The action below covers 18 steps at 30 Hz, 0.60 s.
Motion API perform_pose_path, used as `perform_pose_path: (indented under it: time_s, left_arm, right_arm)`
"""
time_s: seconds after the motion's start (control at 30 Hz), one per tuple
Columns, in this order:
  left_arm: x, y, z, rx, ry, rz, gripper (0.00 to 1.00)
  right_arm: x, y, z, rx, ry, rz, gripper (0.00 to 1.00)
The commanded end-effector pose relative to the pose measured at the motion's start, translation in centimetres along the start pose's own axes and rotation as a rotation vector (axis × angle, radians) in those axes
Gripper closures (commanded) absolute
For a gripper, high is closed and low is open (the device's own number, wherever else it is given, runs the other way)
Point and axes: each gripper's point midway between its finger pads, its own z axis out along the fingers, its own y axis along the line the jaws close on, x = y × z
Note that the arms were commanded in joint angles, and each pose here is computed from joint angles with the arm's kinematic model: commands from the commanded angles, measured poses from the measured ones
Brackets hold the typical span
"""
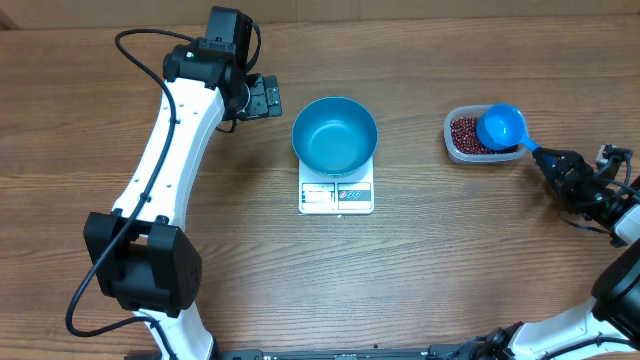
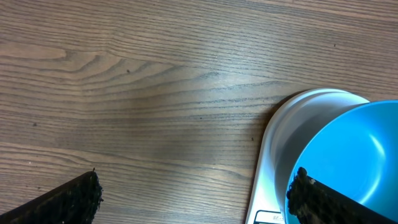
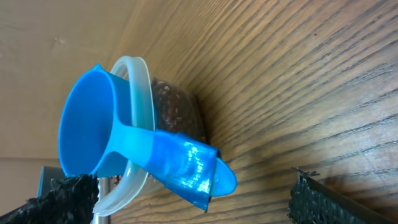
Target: Scoop item into bowl and weigh 150g on scale
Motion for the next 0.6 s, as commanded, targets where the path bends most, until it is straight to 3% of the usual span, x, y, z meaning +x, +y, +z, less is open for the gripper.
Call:
perform_pose_path:
  time_s: [0.0,0.27,0.57]
  left_arm:
    - [-0.4,0.0,-0.3,0.005,-0.01,0.007,0.01]
    - [-0.4,0.0,-0.3,0.005,-0.011,0.007,0.0]
    - [-0.4,0.0,-0.3,0.005,-0.01,0.007,0.0]
  right_arm:
    - [-0.3,0.7,-0.1,-0.047,-0.007,0.001,0.0]
    - [-1.3,5.3,-1.0,-0.308,-0.015,-0.04,0.0]
    - [-1.2,7.2,-1.7,-0.422,0.01,-0.03,0.0]
